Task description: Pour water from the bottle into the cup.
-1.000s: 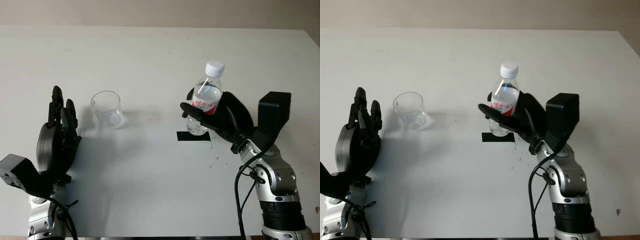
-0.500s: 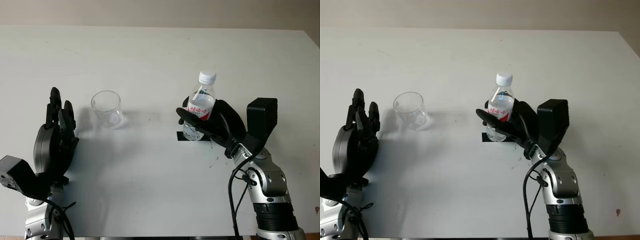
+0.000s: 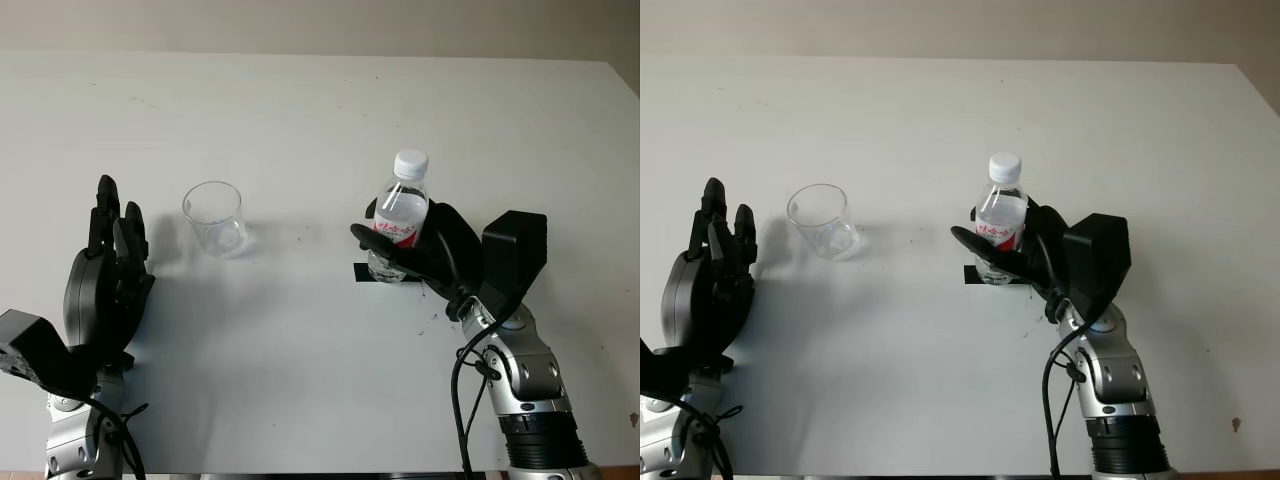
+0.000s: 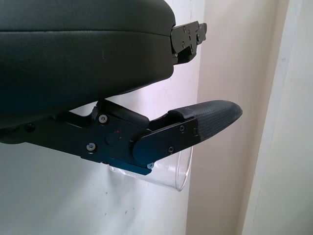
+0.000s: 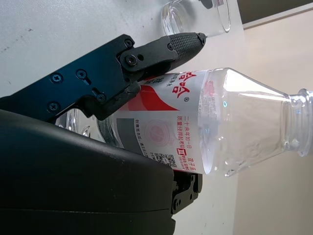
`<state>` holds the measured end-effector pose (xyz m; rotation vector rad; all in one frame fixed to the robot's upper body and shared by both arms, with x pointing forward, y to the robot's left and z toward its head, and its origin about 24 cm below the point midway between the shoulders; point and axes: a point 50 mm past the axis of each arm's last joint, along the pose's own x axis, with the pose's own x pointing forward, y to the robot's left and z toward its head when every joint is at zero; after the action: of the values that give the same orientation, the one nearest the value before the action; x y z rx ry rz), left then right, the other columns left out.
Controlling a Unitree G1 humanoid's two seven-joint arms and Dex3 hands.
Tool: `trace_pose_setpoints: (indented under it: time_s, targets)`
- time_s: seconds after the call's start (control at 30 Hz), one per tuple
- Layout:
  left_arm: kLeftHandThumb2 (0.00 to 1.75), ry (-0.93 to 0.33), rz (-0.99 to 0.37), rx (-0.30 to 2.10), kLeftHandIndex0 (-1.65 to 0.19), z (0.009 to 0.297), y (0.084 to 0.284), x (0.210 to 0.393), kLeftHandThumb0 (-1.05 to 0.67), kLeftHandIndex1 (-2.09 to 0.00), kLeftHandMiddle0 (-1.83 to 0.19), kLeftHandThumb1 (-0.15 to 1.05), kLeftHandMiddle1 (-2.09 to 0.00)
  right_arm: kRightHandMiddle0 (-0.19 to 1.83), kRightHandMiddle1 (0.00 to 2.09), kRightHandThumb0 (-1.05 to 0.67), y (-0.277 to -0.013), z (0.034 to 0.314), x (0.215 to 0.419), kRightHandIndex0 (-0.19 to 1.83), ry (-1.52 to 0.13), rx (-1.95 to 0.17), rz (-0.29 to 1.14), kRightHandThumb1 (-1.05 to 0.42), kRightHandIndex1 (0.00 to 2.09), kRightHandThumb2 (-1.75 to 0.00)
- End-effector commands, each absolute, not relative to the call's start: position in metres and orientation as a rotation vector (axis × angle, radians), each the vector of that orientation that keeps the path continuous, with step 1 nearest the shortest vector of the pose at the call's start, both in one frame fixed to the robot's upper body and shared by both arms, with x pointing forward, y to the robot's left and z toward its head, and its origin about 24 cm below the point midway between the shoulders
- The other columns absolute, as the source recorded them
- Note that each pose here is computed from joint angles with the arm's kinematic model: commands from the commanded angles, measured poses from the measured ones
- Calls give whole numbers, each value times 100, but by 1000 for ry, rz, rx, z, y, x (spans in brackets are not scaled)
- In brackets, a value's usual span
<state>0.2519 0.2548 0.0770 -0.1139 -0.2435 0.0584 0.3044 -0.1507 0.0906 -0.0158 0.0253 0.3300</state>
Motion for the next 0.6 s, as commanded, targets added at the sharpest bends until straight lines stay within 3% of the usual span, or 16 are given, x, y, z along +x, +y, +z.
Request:
trace_pose_setpoints:
  time_s: [0.0,0.1,0.17,0.27,0.3,0.33,0.4,0.47,0.57]
  targets:
    - [75,-208,71,-120,19,69,257,247,-71,0,19,105,0,183,209,-27,-151,86,302,183,33,-4,334,-105,209,-39]
    - [75,-205,73,-114,19,69,258,247,-71,0,19,105,0,181,209,-27,-151,84,300,174,42,-15,360,-105,209,-36]
    - [74,-204,74,-116,19,69,258,247,-72,0,19,105,0,155,209,-28,-150,83,299,149,52,-9,378,-105,209,-31]
    - [75,-209,71,-118,19,70,258,247,-71,0,19,105,0,55,209,-33,-150,81,295,75,41,-23,386,-105,209,-19]
    - [75,-211,69,-119,19,70,258,247,-72,0,19,105,0,27,209,-36,-150,80,294,46,32,-22,386,-104,209,-13]
    - [74,-211,70,-119,19,70,258,247,-72,0,19,105,0,15,209,-39,-151,80,292,32,21,-23,383,-104,209,-10]
    - [74,-209,72,-121,19,70,259,246,-72,0,19,105,0,-6,209,-47,-151,78,290,0,5,-25,375,-102,209,-6]
    - [74,-206,74,-123,19,70,259,246,-72,0,19,105,0,-16,203,-52,-152,76,287,-14,3,-13,371,-101,205,-5]
    - [73,-203,75,-122,19,70,259,246,-72,0,19,105,0,-19,157,-55,-154,72,284,-19,14,13,369,-101,156,-5]
